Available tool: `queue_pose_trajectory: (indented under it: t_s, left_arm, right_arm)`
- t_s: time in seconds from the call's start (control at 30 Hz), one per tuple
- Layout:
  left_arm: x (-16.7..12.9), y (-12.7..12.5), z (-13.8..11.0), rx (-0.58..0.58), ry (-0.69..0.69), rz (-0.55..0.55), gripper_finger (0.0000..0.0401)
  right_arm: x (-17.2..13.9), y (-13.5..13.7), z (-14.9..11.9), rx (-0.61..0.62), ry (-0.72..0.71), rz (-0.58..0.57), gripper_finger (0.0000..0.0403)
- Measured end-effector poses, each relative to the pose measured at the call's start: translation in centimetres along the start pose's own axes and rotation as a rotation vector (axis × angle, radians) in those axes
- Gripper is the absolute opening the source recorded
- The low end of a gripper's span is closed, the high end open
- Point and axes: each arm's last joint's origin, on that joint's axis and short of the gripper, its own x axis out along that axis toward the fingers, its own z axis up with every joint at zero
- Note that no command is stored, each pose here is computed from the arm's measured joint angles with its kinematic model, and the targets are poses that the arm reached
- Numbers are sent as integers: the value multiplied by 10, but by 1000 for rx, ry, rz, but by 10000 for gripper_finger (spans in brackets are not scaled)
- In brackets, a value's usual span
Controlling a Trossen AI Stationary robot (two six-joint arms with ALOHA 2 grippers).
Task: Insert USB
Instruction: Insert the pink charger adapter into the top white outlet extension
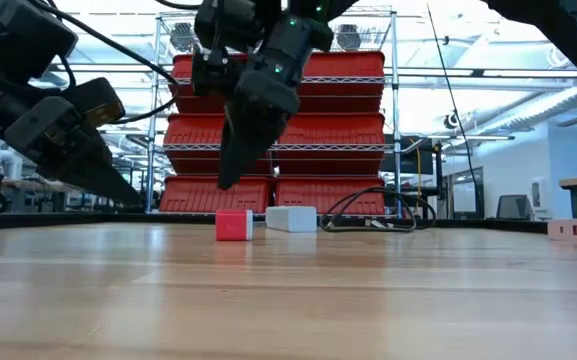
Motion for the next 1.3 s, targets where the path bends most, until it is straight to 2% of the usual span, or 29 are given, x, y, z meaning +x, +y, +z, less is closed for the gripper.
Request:
queue_pose_trajectory:
  t_s: [0.27,0.47,0.63,0.73,0.9,1.0,1.13,1.3]
  left_arm:
    - [0,0,0,-1,0,-3,6]
    - [0,0,0,-1,0,-3,6]
    - [0,0,0,-2,0,-4,6]
    - [0,0,0,-3,1,-8,6]
    - [0,-1,1,-12,-5,-11,6]
    - [0,-1,1,-30,-5,-11,6]
    - [0,-1,3,-65,-26,-19,6]
    - [0,-5,11,-84,-96,-46,6]
  right_arm:
    - [14,-1,0,-7,-5,0,252]
    - [38,-2,-9,-6,55,6,252]
    - [44,-2,-11,-12,76,7,248]
    - [44,-2,-12,-12,77,7,220]
    - [43,-3,-14,-39,112,-32,117]
    - [43,-3,-14,-56,120,-30,114]
    - [37,1,-11,-181,111,-24,114]
    - [6,6,7,-290,-5,-51,114]
